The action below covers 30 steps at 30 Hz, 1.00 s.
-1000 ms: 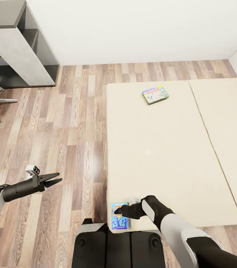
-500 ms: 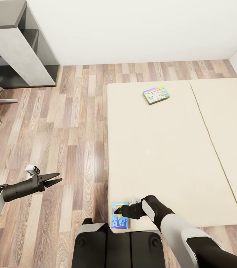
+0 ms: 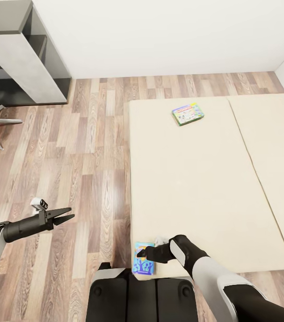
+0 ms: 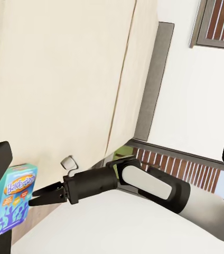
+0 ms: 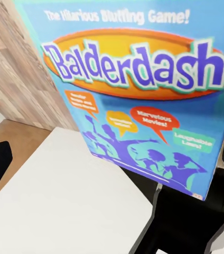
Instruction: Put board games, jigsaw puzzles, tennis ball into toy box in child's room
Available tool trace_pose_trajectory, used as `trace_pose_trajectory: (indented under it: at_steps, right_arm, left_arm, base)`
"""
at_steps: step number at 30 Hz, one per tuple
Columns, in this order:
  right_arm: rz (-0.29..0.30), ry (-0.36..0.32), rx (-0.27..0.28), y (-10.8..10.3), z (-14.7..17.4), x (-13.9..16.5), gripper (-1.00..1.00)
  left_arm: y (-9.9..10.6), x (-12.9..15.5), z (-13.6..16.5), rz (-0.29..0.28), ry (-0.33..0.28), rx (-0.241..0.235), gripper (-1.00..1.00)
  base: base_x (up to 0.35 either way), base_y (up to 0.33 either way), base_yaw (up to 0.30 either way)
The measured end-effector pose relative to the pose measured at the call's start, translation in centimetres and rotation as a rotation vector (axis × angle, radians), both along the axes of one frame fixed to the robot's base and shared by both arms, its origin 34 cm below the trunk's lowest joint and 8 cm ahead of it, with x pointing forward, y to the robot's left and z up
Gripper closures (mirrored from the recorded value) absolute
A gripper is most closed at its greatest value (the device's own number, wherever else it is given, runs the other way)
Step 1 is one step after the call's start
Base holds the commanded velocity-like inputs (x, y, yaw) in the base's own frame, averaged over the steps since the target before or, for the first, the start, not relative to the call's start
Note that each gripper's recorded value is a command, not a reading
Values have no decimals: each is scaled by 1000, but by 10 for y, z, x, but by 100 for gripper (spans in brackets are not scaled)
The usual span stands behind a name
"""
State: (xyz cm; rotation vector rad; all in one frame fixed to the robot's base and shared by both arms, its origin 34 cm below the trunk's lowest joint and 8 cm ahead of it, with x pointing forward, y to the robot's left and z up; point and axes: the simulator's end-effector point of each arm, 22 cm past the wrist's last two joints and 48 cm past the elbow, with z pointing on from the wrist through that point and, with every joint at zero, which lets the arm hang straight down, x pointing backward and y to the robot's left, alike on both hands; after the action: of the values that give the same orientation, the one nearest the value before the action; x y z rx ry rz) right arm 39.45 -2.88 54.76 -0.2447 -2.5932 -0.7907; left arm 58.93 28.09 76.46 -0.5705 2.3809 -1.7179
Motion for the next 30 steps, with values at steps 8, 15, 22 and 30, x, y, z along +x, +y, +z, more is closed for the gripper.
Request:
trace_pose_trajectory:
  at_steps: [8,15,22,30]
  right_arm:
    - [0,0,0,0,0,0,-100]
    - [0,0,0,0,0,0,-100]
    - [0,0,0,0,0,0,-100]
    - [0,0,0,0,0,0,-100]
  left_arm:
    - [0,0,0,0,0,0,-100]
    - [0,0,0,0,0,0,-100]
    - [0,0,0,0,0,0,-100]
    - [0,0,0,0,0,0,-100]
  base:
    - [0,30,0]
    - [0,2,0]
    - [0,9,0]
    - [0,40,0]
